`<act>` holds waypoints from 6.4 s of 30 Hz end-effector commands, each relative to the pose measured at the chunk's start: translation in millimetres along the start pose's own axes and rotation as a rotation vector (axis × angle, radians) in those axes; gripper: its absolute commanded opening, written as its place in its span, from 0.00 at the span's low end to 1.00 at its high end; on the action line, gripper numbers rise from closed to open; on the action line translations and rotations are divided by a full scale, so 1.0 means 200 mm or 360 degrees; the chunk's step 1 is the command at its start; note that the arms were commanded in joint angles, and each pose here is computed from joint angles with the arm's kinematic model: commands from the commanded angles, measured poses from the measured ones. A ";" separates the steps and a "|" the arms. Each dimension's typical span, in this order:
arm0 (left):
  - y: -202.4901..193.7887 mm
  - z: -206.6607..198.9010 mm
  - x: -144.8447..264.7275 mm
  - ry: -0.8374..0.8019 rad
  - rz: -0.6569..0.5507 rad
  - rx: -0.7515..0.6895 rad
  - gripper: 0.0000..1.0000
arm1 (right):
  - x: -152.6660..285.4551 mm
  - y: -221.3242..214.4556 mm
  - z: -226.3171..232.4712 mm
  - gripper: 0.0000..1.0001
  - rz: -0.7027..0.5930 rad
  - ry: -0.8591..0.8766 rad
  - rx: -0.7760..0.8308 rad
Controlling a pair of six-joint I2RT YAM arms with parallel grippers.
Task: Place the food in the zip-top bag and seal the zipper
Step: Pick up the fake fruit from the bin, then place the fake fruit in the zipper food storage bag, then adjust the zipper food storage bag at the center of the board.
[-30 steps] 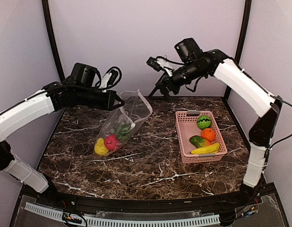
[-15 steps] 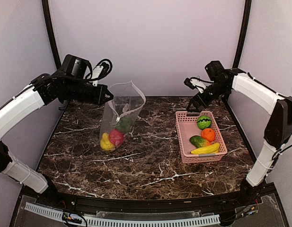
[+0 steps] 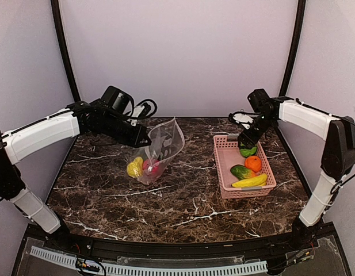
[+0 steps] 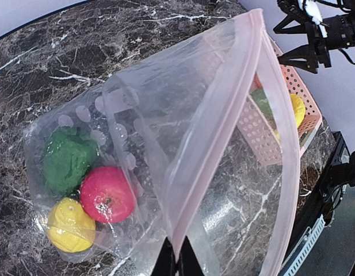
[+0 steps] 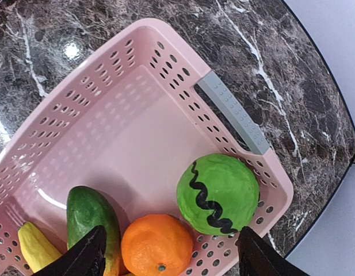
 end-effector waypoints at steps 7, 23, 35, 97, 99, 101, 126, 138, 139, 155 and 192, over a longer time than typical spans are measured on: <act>0.11 -0.13 0.18 -0.0174 -0.0191 -0.0045 0.01 | -0.15 -0.16 -0.15 0.75 0.0206 -0.0153 -0.0027; 0.14 -0.16 0.18 -0.0224 -0.0224 -0.0063 0.01 | -0.33 -0.25 -0.17 0.76 0.0268 -0.0088 -0.0080; 0.12 -0.15 0.13 -0.0237 -0.0192 -0.0044 0.01 | -0.45 -0.28 -0.17 0.83 0.0304 -0.0063 -0.0100; 0.15 -0.16 0.15 -0.0265 -0.0291 0.0018 0.01 | 0.72 1.07 0.87 0.62 -0.0968 0.0636 0.0566; 0.16 -0.16 0.16 -0.0268 -0.0302 0.0039 0.01 | 0.68 1.08 0.87 0.62 -0.0939 0.0627 0.0538; 0.17 -0.17 0.17 -0.0276 -0.0315 0.0065 0.01 | 0.63 1.10 0.86 0.62 -0.0908 0.0628 0.0509; 0.21 -0.18 0.26 -0.0264 -0.0408 0.0060 0.01 | 0.53 1.28 0.82 0.99 -0.0821 0.0410 0.0522; 0.42 -0.11 0.72 0.0180 -0.0720 -0.0153 0.01 | 0.92 1.03 0.24 0.99 -0.0868 -0.0319 0.0352; 0.40 -0.10 0.71 0.0188 -0.0698 -0.0154 0.01 | 0.90 0.99 0.19 0.99 -0.0845 -0.0329 0.0314; 0.46 -0.22 0.62 0.0013 -0.0586 -0.0230 0.01 | 0.68 0.62 0.05 0.99 -0.0629 -0.0328 0.0231; 0.26 -0.14 0.37 0.0078 -0.0109 -0.0273 0.01 | 0.24 -0.24 0.20 0.88 0.0002 0.0061 0.0530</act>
Point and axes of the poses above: each gripper's point midway between its finger pads, its own x axis back along the fingers, its own z axis along the line the jaws close on, y = z × x, the point moved 2 cm from there along x, back along the fingers, and after that the axes turned 9 degrees about x, right-handed, at the moved point
